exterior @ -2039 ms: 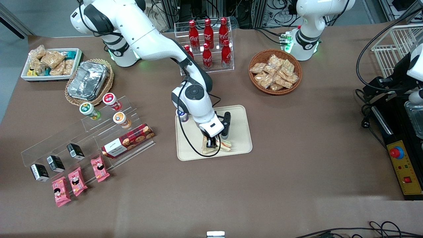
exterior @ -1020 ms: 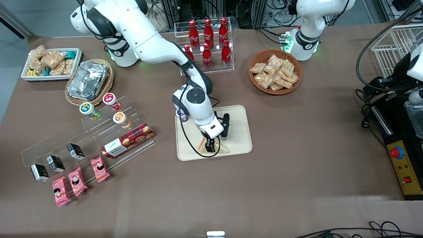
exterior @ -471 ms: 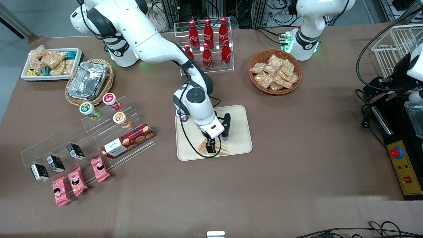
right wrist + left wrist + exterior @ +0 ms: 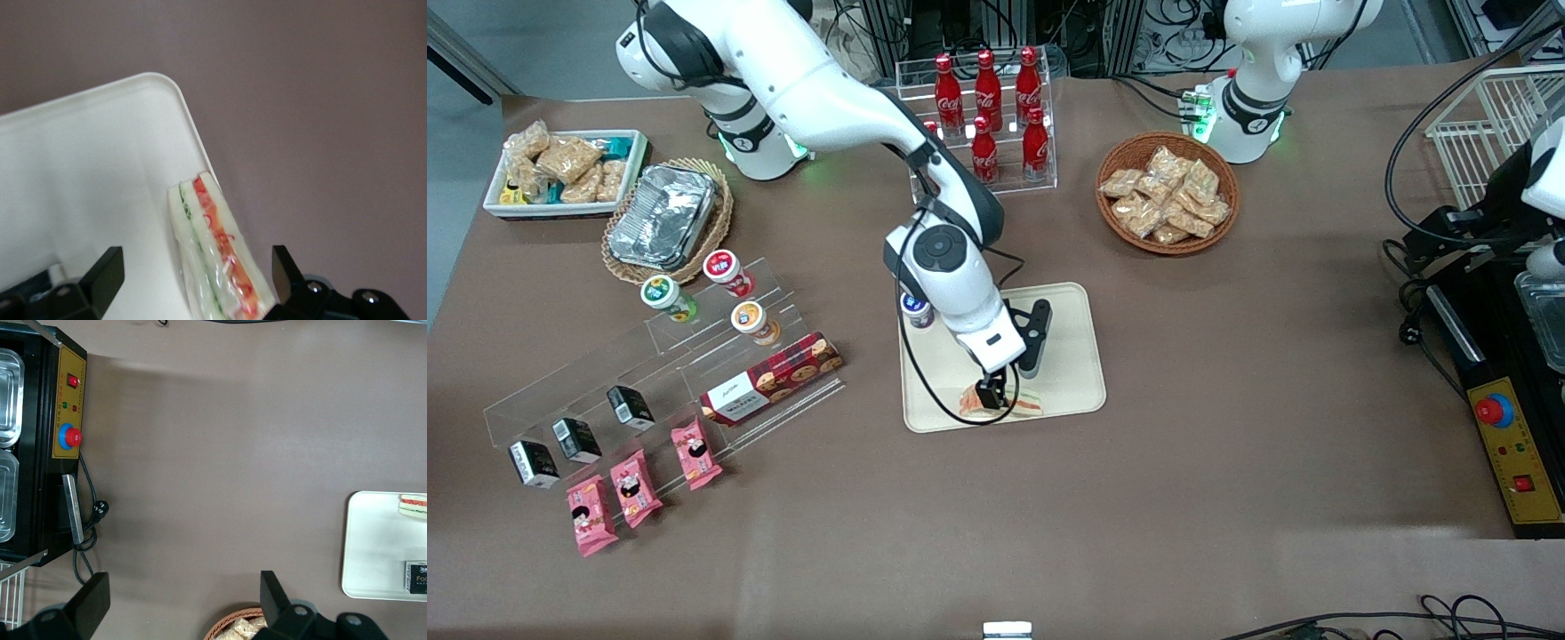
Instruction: Place sandwich on tray
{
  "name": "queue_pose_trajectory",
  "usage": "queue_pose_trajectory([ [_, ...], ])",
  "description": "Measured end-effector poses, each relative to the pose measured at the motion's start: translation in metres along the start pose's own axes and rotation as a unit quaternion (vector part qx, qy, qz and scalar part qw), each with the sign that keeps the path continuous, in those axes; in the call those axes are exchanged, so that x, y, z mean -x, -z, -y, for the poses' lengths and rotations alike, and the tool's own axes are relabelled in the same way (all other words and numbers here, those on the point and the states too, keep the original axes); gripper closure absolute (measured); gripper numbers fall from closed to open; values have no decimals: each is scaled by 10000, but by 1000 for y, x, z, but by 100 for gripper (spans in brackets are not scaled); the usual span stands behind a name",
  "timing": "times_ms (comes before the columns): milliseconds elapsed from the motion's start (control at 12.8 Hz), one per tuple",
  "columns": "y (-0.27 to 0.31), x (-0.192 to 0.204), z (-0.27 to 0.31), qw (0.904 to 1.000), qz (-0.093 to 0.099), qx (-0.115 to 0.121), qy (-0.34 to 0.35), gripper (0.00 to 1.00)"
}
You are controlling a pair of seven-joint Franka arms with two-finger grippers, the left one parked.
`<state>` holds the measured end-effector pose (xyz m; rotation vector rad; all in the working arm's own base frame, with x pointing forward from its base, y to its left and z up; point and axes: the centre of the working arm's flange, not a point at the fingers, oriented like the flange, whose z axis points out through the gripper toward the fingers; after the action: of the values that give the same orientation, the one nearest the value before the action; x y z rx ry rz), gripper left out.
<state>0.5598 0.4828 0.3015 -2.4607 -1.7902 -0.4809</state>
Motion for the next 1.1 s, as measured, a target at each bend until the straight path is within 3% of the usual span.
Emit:
queue_pose_trajectory([
  [235, 64, 32, -65, 9978, 136, -42, -651, 1],
  [471, 115, 82, -122, 9875, 383, -167, -1522, 1],
  [863, 194, 162, -174, 9531, 894, -450, -2855, 1],
  [1098, 249, 214, -197, 9341, 1126, -416, -3362, 1],
])
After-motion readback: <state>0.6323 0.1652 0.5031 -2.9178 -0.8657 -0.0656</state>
